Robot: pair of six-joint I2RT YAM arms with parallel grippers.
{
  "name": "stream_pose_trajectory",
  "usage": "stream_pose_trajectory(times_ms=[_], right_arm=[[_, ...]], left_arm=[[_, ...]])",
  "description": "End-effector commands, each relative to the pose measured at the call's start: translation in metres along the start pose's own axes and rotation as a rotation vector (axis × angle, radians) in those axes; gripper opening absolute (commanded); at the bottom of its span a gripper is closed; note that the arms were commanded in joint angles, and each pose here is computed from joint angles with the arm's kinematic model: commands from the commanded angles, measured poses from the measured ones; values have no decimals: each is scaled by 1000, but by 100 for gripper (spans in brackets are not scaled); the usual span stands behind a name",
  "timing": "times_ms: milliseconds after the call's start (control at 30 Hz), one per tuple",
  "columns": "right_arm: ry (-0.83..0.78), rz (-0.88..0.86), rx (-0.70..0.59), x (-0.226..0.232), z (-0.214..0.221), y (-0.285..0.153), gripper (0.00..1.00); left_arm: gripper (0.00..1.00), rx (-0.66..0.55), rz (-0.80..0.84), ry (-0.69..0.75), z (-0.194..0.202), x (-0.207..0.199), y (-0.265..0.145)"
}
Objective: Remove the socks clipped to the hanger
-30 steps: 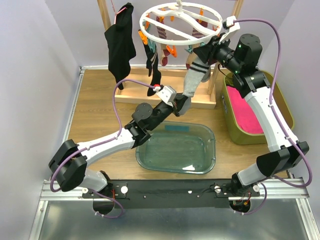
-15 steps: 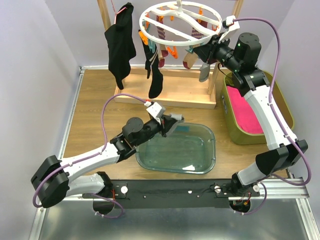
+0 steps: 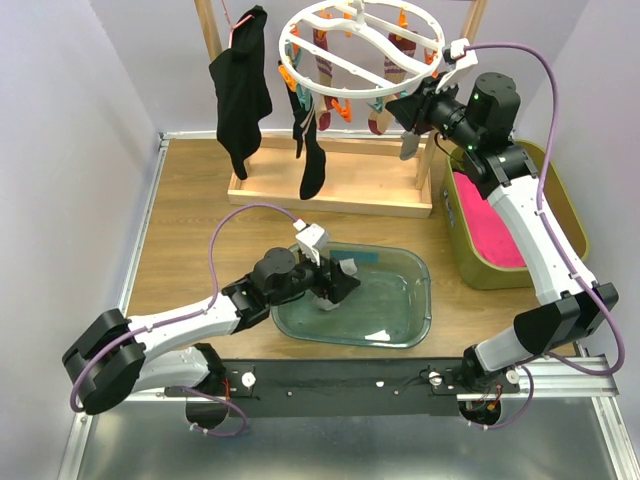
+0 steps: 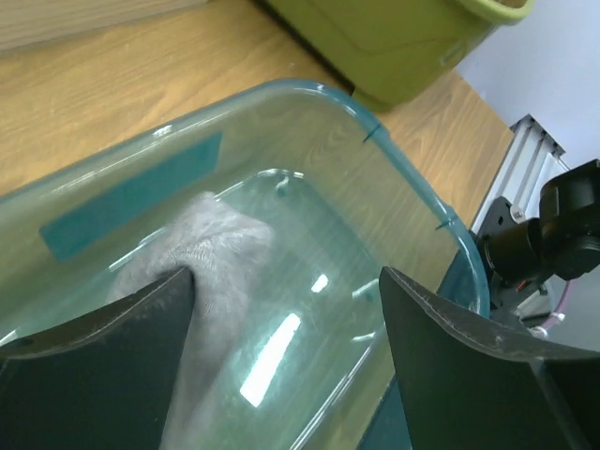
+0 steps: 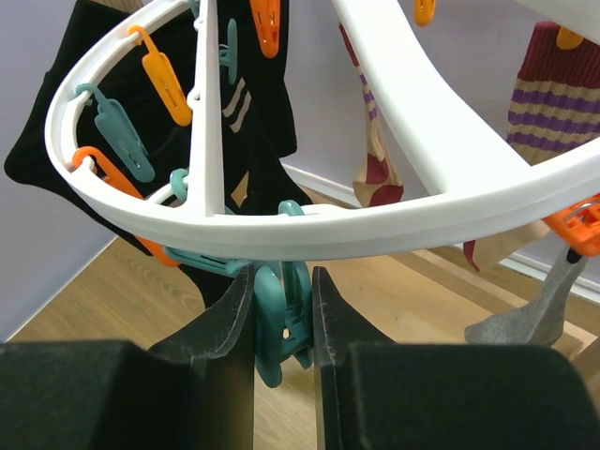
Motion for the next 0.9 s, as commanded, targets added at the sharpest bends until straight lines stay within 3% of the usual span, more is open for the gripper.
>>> stream_pose_trajectory(times_ms=[0,200,333,467,633,867], right_arm=[[24,3,28,2,8,-6,1],[39,14,57,0,14,-4,1],[36,30,64,-1,15,-6,3],[35,46,65,-1,14,-8,7],[50,65,56,-2,13,-9,18],[77,65,44,1,11,-12,34]], left_arm=[[89,19,-82,-108,-7,-3,-12],[87,-125,-140,-83,-41,-6,-26],[86,-281,-270,-73,-76,2,-32],[98,-431,-343,-47,-109,15,-31],[98,-585,-452,44,-159,52,-24],[98,-521,-587,154,-174,109,32]])
Point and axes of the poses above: each gripper's point midway between its finger pads, its own y axis out along the fingers, its own x axis along the line the jaws close on, z = x × y, the point moved 8 cm from there along -y, back along the fingers, and after that the axes turned 3 degrees about y, right-handed, at the moved point
